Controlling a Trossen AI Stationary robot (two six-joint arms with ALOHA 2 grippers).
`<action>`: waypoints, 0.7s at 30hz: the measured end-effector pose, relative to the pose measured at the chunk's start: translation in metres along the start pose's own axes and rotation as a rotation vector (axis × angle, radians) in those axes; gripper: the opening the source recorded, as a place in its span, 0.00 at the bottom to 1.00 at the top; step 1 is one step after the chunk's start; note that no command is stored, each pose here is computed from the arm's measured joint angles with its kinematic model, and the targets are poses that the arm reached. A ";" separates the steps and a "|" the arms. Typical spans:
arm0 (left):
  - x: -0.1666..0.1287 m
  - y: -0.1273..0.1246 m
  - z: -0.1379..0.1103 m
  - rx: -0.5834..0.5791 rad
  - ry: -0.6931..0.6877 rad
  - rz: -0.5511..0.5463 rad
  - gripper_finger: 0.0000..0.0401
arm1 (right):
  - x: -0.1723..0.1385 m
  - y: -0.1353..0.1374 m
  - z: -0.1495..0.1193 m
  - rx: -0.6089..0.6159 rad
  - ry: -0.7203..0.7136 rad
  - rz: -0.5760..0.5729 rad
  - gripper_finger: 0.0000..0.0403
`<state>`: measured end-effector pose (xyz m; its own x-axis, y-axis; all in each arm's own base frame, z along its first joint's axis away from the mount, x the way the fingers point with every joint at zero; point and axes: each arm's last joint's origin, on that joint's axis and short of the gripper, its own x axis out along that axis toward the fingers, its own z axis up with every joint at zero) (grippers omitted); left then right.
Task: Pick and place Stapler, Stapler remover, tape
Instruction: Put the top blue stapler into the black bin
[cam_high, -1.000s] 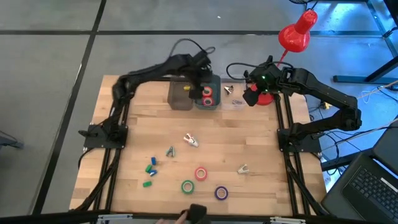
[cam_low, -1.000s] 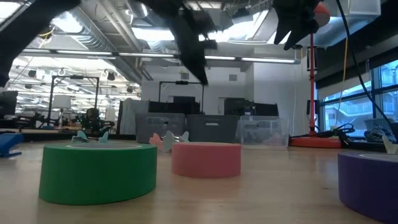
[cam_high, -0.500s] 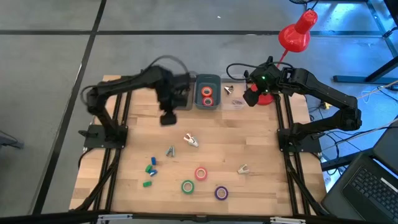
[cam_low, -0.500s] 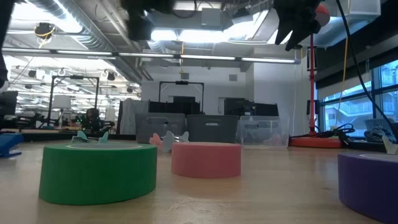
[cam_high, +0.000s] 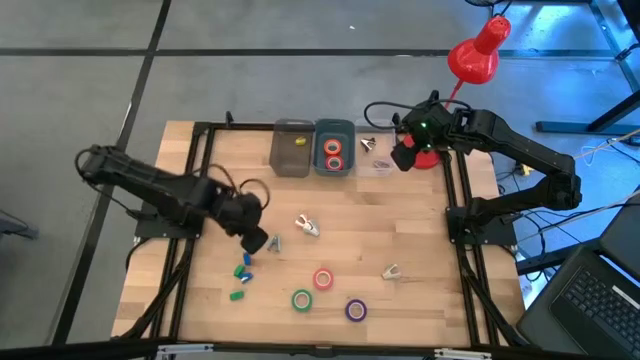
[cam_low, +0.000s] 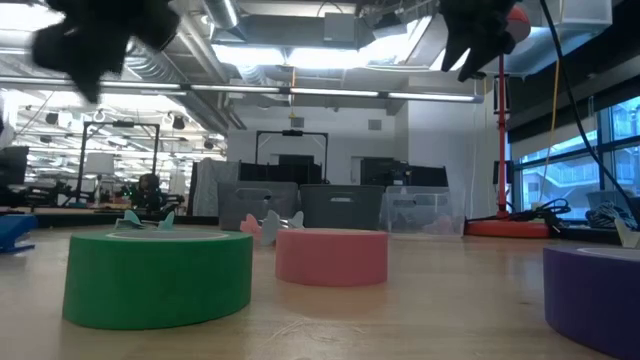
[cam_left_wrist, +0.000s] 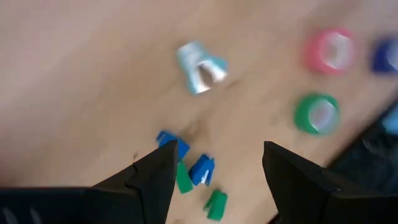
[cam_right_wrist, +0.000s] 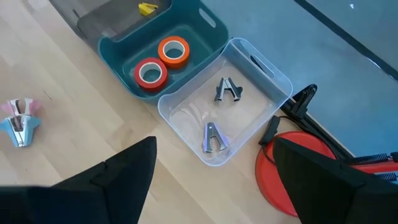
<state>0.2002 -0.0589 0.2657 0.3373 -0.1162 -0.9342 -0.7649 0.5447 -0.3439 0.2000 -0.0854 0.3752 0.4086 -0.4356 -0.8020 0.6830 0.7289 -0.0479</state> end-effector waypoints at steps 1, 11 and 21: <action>0.007 0.004 -0.005 -0.063 -0.001 0.022 0.56 | 0.000 0.000 0.000 0.001 -0.003 0.001 0.80; 0.055 0.021 -0.034 -0.462 -0.001 0.093 0.56 | 0.000 0.000 0.001 -0.002 -0.009 0.003 0.80; 0.089 0.014 -0.044 -0.460 0.032 0.141 0.56 | 0.000 0.000 0.001 -0.024 -0.009 0.003 0.80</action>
<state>0.1953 -0.0979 0.1730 0.2015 -0.0967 -0.9747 -0.9678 0.1336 -0.2133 0.2007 -0.0857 0.3757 0.4164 -0.4383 -0.7966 0.6668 0.7428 -0.0601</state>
